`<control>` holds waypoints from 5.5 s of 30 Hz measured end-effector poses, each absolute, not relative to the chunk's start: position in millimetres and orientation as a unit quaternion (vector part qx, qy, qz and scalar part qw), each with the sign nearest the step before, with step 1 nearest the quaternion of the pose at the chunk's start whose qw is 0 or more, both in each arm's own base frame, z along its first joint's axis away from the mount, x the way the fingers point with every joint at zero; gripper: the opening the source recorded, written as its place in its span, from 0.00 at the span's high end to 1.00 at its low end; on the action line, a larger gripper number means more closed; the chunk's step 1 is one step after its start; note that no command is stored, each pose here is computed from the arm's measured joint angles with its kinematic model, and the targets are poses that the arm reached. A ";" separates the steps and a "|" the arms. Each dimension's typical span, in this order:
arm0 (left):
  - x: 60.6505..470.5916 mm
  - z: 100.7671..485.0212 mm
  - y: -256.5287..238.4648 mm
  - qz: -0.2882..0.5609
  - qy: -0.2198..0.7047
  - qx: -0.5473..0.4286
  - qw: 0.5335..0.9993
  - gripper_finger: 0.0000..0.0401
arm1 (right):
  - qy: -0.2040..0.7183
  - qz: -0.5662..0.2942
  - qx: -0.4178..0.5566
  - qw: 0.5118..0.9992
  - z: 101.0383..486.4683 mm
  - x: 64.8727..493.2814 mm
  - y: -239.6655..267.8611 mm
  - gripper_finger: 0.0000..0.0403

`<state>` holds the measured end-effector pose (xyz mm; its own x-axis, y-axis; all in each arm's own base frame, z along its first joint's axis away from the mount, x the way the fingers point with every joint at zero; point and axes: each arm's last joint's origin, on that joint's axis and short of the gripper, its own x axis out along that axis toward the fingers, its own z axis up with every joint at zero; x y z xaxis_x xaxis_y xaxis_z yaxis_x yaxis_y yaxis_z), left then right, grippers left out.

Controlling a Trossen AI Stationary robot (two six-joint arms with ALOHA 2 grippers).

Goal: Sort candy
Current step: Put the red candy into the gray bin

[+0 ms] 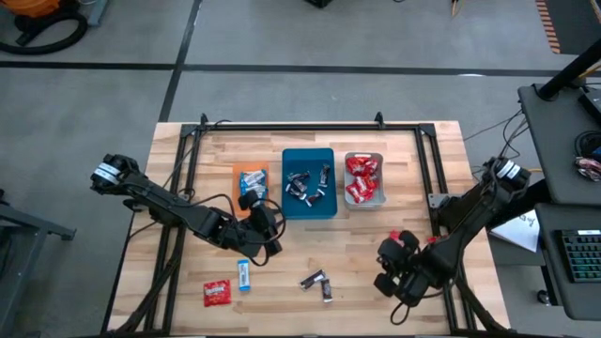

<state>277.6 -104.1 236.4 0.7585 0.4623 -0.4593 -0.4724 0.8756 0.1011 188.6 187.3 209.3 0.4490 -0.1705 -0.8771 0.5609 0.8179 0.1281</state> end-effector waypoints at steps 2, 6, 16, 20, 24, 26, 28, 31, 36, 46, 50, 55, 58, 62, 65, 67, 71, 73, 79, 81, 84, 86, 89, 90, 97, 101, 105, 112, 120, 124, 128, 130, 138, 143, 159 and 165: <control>278.3 237.1 -104.5 0.248 0.237 -0.015 0.939 0.76 | 0.491 -0.245 0.218 0.807 209.1 185.2 183.3 0.98; 278.5 237.5 -104.6 0.248 0.236 -0.016 0.939 0.76 | 0.568 -0.320 0.245 0.718 192.5 178.9 173.0 0.98; 284.5 229.7 -107.0 0.249 0.237 -0.013 0.939 0.76 | 0.589 -0.443 0.192 0.649 136.9 190.8 151.1 0.98; 289.9 218.9 -109.5 0.250 0.249 -0.002 0.936 0.76 | 0.579 -0.445 0.183 0.658 125.8 207.5 141.0 0.98; 294.4 209.3 -111.9 0.251 0.259 0.006 0.933 0.76 | 0.532 -0.408 0.188 0.718 123.2 232.7 140.8 0.98; 297.2 204.9 -113.1 0.251 0.260 0.006 0.932 0.76 | 0.502 -0.377 0.196 0.753 127.3 247.2 144.8 0.98; 299.0 201.0 -114.0 0.251 0.263 0.010 0.932 0.76 | 0.485 -0.351 0.196 0.777 134.4 258.3 148.2 0.98; 303.3 195.8 -116.1 0.247 0.261 0.016 0.933 0.76 | 0.461 -0.329 0.183 0.804 151.6 268.4 152.0 0.98; 311.7 189.3 -120.9 0.217 0.258 0.024 0.941 0.76 | 0.450 -0.290 0.146 0.832 176.9 273.9 153.2 0.98; 338.4 173.4 -132.7 0.181 0.184 0.031 0.966 0.81 | 0.477 -0.236 0.139 0.835 199.5 238.2 133.6 0.98; 350.5 164.3 -136.5 0.169 0.138 0.032 0.975 0.91 | 0.471 -0.248 0.158 0.832 196.0 214.7 118.8 0.98; 366.4 159.9 -133.4 0.178 0.123 0.032 0.976 0.98 | 0.462 -0.261 0.185 0.827 191.6 192.8 104.9 0.98; 378.7 154.1 -130.6 0.182 0.130 0.049 0.973 0.99 | 0.455 -0.258 0.194 0.830 194.7 187.0 101.2 0.98; 399.6 148.3 -129.3 0.169 0.134 0.064 0.974 1.00 | 0.449 -0.254 0.200 0.833 197.9 184.7 99.7 0.98; 415.5 142.3 -129.2 0.154 0.136 0.069 0.976 1.00 | 0.451 -0.251 0.195 0.834 198.1 184.7 99.4 0.98; 424.2 135.6 -128.6 0.151 0.147 0.074 0.975 1.00 | 0.448 -0.262 0.208 0.829 196.1 185.6 99.8 0.98; 438.7 126.2 -126.7 0.156 0.172 0.086 0.969 1.00 | 0.460 -0.280 0.232 0.810 185.4 182.6 98.8 0.97; 444.7 121.0 -126.1 0.158 0.183 0.090 0.966 1.00 | 0.478 -0.281 0.245 0.795 178.9 178.8 97.9 0.95; 449.7 109.4 -124.8 0.161 0.205 0.091 0.961 1.00 | 0.472 -0.266 0.273 0.795 163.3 173.7 96.3 0.82; 450.1 106.9 -125.5 0.145 0.208 0.080 0.964 1.00 | 0.464 -0.245 0.287 0.802 157.7 174.3 97.0 0.75; 450.6 102.1 -128.5 0.092 0.219 0.063 0.969 1.00 | 0.458 -0.217 0.313 0.803 147.5 173.3 97.5 0.66; 451.0 99.5 -129.8 0.074 0.223 0.055 0.970 1.00 | 0.450 -0.212 0.329 0.803 139.6 171.0 96.3 0.60; 451.3 93.3 -130.4 0.069 0.228 0.054 0.970 1.00 | 0.440 -0.212 0.348 0.800 128.9 166.9 93.6 0.51; 451.3 89.9 -130.1 0.070 0.232 0.056 0.969 1.00 | 0.436 -0.214 0.355 0.799 126.0 165.5 92.7 0.48; 456.9 91.1 -125.0 0.076 0.227 0.054 0.969 1.00 | 0.399 -0.214 0.391 0.801 113.4 160.8 87.0 0.36; 458.6 91.9 -121.2 0.081 0.227 0.053 0.969 1.00 | 0.387 -0.210 0.400 0.804 112.6 162.0 86.2 0.33; 458.2 90.9 -120.3 0.082 0.233 0.054 0.968 1.00 | 0.376 -0.198 0.401 0.812 113.6 164.2 87.1 0.33; 455.5 86.4 -119.9 0.084 0.255 0.052 0.962 1.00 | 0.353 -0.186 0.411 0.819 114.6 170.2 87.8 0.34; 453.6 83.7 -119.4 0.087 0.263 0.044 0.960 1.00 | 0.342 -0.176 0.406 0.829 103.8 183.5 95.0 0.34; 453.4 80.8 -119.3 0.089 0.266 0.041 0.959 1.00 | 0.343 -0.175 0.392 0.836 102.0 189.9 98.3 0.36; 453.4 75.0 -119.9 0.093 0.268 0.033 0.958 1.00 | 0.342 -0.173 0.371 0.846 103.6 196.4 100.5 0.41; 453.4 73.3 -119.9 0.094 0.269 0.032 0.958 1.00 | 0.343 -0.167 0.363 0.850 105.0 199.0 101.8 0.46; 453.0 75.6 -120.4 0.091 0.270 0.030 0.958 1.00 | 0.343 -0.159 0.362 0.852 107.7 200.2 102.8 0.80; 450.6 82.9 -125.4 0.077 0.273 0.048 0.958 1.00 | 0.334 -0.157 0.337 0.866 110.7 200.4 102.0 0.95; 432.0 168.7 -130.5 0.056 0.258 0.098 0.960 1.00 | 0.246 -0.117 0.301 0.914 155.0 197.0 97.4 0.96; 416.1 195.6 -125.6 0.086 0.256 0.115 0.956 1.00 | 0.196 -0.110 0.263 0.938 177.7 194.0 93.7 0.97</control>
